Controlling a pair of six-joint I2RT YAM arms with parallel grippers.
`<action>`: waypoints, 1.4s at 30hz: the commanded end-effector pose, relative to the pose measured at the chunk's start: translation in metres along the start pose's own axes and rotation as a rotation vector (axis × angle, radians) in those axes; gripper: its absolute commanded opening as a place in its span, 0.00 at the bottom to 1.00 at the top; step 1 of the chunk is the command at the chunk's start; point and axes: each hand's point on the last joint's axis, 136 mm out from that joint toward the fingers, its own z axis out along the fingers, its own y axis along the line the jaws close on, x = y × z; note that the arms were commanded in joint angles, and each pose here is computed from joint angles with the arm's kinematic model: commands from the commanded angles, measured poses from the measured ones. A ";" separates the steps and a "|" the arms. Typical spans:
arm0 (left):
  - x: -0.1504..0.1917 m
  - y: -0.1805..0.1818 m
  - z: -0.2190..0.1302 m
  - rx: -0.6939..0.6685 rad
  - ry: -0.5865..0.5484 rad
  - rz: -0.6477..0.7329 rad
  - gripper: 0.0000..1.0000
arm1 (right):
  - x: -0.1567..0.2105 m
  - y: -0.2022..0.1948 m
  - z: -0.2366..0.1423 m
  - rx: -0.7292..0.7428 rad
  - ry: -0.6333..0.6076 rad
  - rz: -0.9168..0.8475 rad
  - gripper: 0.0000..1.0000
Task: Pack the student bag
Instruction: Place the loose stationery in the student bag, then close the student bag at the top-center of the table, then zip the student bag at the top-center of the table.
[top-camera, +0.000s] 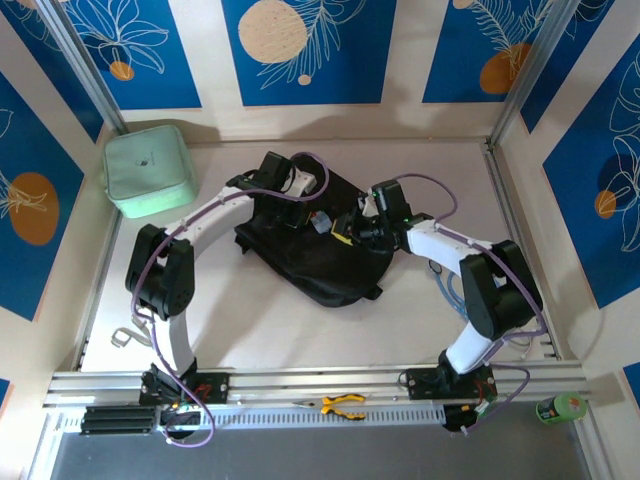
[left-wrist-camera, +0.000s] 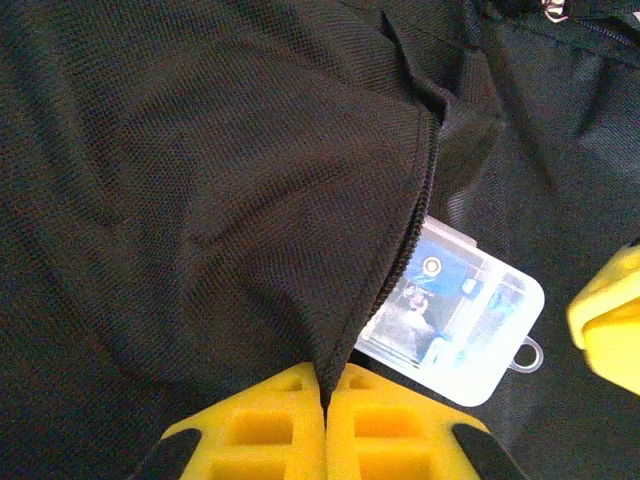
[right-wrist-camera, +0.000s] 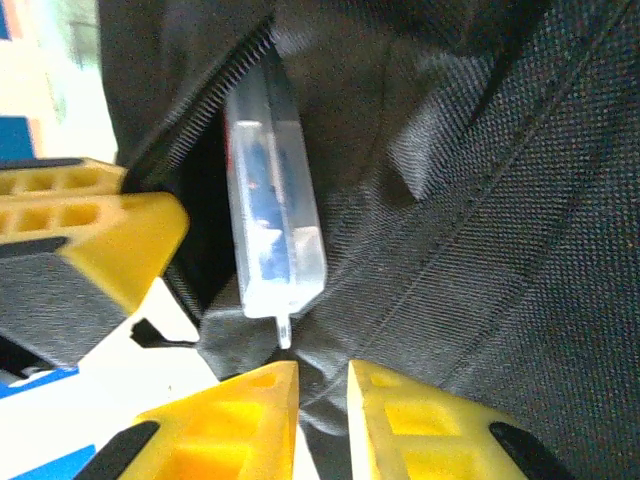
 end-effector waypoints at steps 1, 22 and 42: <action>-0.014 -0.005 -0.005 0.040 -0.036 -0.006 0.07 | -0.008 0.008 0.013 0.013 0.014 -0.038 0.17; -0.018 -0.019 -0.013 0.149 -0.034 -0.114 0.22 | -0.026 0.023 0.004 -0.043 -0.118 -0.020 0.04; 0.056 0.108 -0.129 -0.108 -0.357 -0.745 0.78 | 0.013 0.059 -0.015 0.471 0.008 -0.826 0.61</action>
